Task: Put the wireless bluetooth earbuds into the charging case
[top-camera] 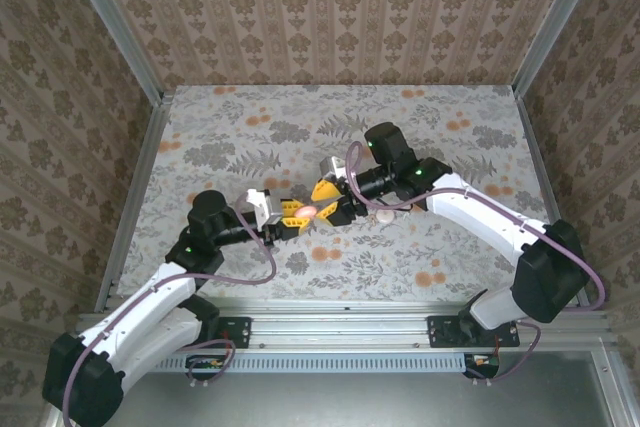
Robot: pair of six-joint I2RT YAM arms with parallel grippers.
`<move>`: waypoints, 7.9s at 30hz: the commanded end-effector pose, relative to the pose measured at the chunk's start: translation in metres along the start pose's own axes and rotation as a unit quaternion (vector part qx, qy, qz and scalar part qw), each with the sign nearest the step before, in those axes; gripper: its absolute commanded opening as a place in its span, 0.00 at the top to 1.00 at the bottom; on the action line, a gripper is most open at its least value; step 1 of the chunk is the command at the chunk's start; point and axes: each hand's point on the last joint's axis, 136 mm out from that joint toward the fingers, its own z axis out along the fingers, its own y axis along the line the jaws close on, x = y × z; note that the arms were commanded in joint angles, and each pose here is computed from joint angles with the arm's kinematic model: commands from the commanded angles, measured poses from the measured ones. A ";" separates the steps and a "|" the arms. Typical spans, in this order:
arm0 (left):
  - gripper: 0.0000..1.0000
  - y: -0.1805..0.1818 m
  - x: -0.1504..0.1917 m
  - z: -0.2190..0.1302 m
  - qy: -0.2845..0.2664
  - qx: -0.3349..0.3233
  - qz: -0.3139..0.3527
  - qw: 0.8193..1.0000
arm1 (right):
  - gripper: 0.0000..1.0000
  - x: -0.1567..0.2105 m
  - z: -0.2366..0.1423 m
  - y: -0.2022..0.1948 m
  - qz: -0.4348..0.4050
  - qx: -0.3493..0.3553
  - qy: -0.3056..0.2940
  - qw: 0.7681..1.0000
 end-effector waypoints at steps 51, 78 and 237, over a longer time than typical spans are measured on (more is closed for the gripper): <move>0.65 -0.002 0.005 0.001 0.040 0.012 -0.001 0.999 | 0.92 0.004 0.003 0.009 -0.060 0.005 0.089 0.994; 0.84 -0.004 0.007 -0.001 0.047 0.013 0.000 0.999 | 0.61 -0.015 -0.013 -0.037 -0.037 0.102 0.060 0.992; 0.92 0.108 0.056 0.011 0.002 -0.218 -0.060 0.974 | 0.85 -0.024 -0.027 -0.112 0.107 0.203 -0.226 0.947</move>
